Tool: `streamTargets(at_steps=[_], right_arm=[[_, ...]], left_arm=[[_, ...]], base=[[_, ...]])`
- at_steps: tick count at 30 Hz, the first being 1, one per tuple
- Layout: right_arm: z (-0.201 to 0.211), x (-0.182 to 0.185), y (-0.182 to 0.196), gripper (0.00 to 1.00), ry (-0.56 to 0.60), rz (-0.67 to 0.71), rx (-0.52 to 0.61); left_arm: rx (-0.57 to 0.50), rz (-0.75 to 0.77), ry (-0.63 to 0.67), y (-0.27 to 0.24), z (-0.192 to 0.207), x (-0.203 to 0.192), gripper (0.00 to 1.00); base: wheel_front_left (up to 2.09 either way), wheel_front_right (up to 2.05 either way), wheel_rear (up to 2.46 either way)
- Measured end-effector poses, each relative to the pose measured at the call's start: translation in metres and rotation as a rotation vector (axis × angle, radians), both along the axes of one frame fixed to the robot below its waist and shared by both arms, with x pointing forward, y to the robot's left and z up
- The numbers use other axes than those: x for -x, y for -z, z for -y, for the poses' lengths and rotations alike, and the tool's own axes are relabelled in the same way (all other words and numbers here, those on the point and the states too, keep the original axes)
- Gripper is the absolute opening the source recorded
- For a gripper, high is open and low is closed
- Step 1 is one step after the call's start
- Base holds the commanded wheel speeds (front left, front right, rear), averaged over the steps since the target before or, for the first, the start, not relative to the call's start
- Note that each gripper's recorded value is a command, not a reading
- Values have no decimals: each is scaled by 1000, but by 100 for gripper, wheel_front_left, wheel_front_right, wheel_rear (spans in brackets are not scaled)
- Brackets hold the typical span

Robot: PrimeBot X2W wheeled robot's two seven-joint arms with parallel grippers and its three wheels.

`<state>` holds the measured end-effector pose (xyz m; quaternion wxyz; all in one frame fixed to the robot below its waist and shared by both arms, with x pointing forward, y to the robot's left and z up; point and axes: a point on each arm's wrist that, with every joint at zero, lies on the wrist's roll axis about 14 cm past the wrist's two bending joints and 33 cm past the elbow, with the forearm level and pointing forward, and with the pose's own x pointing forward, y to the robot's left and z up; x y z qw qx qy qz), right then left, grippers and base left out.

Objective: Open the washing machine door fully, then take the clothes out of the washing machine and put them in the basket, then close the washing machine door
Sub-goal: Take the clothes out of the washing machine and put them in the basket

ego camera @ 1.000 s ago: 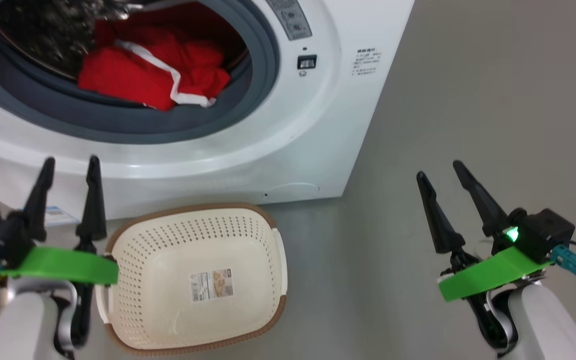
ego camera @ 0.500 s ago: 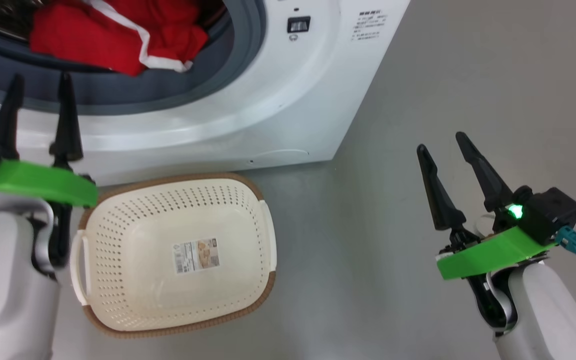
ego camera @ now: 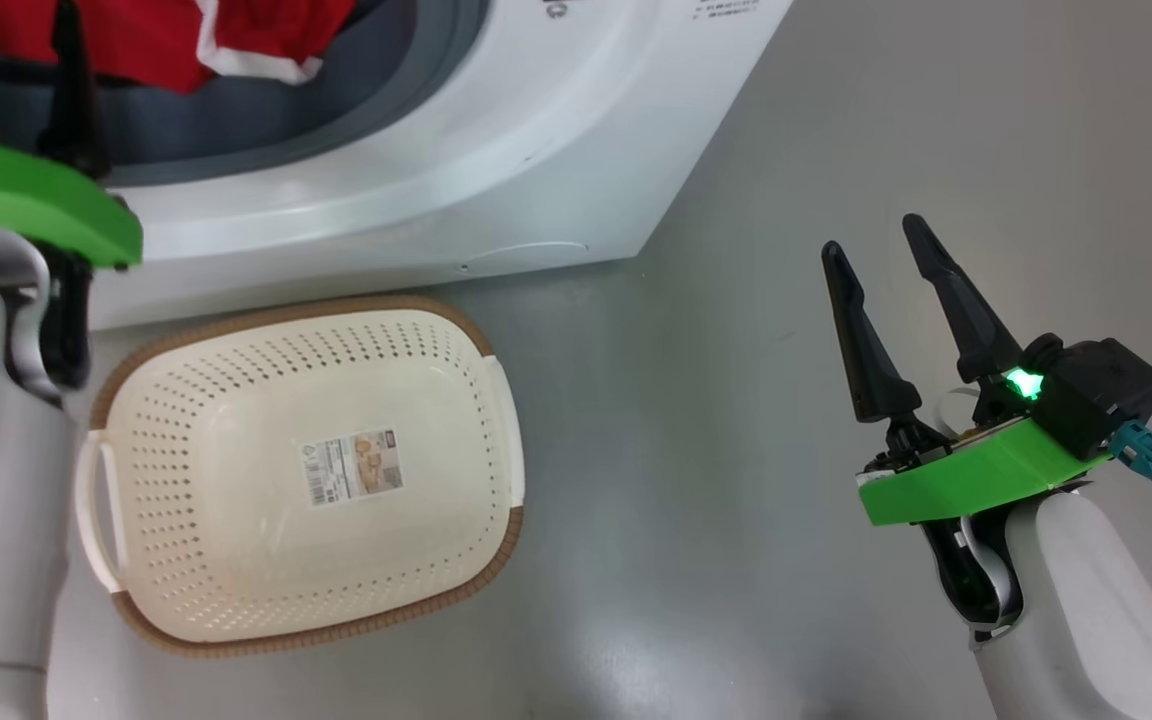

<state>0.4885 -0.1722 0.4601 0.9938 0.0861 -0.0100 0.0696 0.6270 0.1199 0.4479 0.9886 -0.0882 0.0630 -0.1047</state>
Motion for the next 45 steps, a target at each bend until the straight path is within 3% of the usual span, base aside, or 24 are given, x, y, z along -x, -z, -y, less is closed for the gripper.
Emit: streamTargets(at_steps=[19,35,36,37,38,39,40,42,43,45], right_arm=[[12,-11,26,100,40,-46,9],[20,-7,31,100,67,-64,16],[21,-7,30,100,67,-62,16],[21,-7,29,100,67,-61,16],[20,-7,29,100,67,-60,16],[20,-7,28,100,67,-58,15],[20,-7,27,100,66,-57,16],[19,-7,26,100,64,-54,16],[19,-7,26,100,63,-53,15],[18,-7,25,100,61,-53,14]], left_arm=[[-20,-166,-16,43,5,-67,100],[-96,-384,34,80,18,-69,100],[-99,-391,34,80,18,-68,87],[-102,-398,36,81,18,-67,80],[-104,-405,41,82,19,-65,49],[-106,-408,45,82,19,-64,35],[-108,-410,46,82,19,-63,26],[-111,-414,47,82,19,-62,26],[-113,-413,49,81,19,-62,0],[-110,-400,51,79,20,-62,0]], base=[[0,0,0],[0,0,0],[0,0,0],[0,0,0],[0,0,0],[0,0,0],[0,0,0],[0,0,0],[0,0,0],[0,0,0]])
